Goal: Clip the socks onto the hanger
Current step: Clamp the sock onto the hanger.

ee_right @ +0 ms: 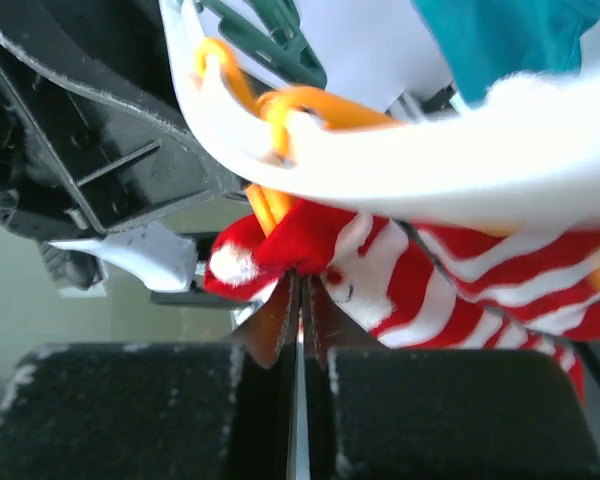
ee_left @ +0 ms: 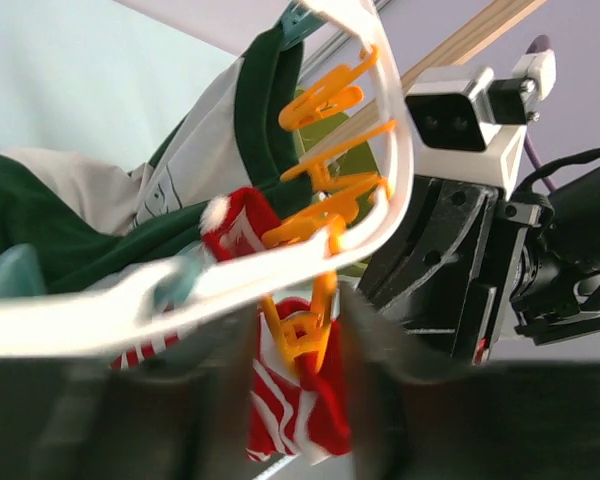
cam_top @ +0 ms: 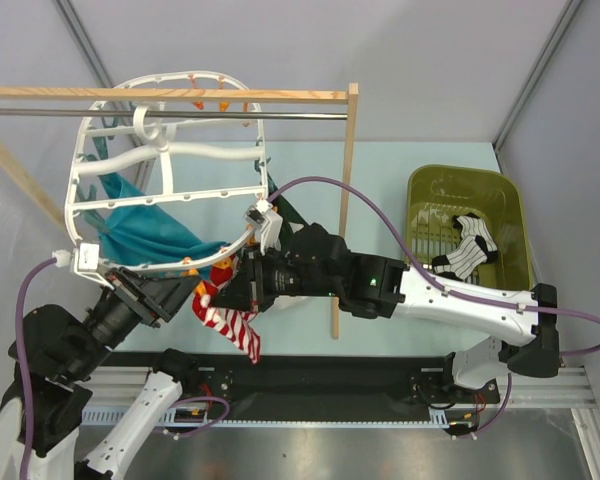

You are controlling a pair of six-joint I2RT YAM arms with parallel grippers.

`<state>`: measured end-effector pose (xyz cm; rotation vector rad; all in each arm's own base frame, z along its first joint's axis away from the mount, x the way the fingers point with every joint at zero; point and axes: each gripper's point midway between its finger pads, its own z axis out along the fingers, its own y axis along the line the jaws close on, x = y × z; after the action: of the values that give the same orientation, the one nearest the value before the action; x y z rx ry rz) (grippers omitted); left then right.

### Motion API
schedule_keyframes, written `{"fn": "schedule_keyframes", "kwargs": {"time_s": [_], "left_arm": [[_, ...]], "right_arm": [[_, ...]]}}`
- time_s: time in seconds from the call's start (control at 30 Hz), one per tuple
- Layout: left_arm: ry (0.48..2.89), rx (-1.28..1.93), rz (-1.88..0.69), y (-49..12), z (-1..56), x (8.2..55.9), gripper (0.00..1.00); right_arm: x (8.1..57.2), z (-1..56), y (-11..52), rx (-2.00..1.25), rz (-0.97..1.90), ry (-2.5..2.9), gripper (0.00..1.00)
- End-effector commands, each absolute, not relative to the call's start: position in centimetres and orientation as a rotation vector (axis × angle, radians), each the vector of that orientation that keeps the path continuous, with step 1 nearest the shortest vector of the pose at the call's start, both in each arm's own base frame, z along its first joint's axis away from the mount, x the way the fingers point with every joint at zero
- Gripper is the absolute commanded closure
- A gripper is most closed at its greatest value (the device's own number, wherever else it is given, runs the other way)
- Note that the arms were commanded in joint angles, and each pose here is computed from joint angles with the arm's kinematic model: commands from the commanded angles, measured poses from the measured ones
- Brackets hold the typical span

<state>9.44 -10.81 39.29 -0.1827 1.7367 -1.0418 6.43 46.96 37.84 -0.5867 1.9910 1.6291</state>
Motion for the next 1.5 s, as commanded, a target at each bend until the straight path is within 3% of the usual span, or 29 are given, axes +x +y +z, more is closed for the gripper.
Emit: {"fn": "schedule_keyframes", "kwargs": {"time_s": [0.0, 0.07, 0.17, 0.37, 0.53, 0.77, 1.03, 1.3, 1.47], "left_arm": [[1.699, -0.162, -1.059, -10.7, 40.2, 8.8, 0.53], [1.703, -0.168, -1.047, -10.5, 40.1, 8.6, 0.42], [1.695, -0.174, -1.022, -10.0, 40.3, 8.3, 0.34], [1.655, -0.169, -0.967, -8.7, 41.7, 7.3, 0.26], [1.655, -0.188, -0.879, -7.0, 41.6, 6.5, 0.27], [1.694, -0.214, -0.805, -6.1, 40.2, 6.8, 0.39], [1.731, -0.226, -0.735, -5.3, 39.2, 7.0, 0.47], [1.749, -0.211, -0.692, -5.4, 38.2, 8.3, 0.36], [1.752, -0.198, -0.657, -5.5, 37.8, 9.8, 0.37]], "right_arm": [[6.9, 40.7, 47.5, -0.588, 1.677, 1.869, 1.00], [7.0, 40.7, 47.6, -0.594, 1.675, 1.859, 1.00], [7.5, 40.5, 47.7, -0.584, 1.662, 1.858, 1.00], [9.2, 40.1, 46.9, -0.552, 1.600, 1.869, 1.00], [10.6, 40.0, 45.4, -0.521, 1.553, 1.870, 1.00], [11.7, 40.2, 43.5, -0.491, 1.516, 1.868, 1.00], [12.3, 40.5, 42.6, -0.477, 1.512, 1.855, 1.00], [12.4, 41.0, 42.6, -0.486, 1.530, 1.837, 1.00], [12.3, 41.0, 42.5, -0.490, 1.540, 1.836, 1.00]]}}
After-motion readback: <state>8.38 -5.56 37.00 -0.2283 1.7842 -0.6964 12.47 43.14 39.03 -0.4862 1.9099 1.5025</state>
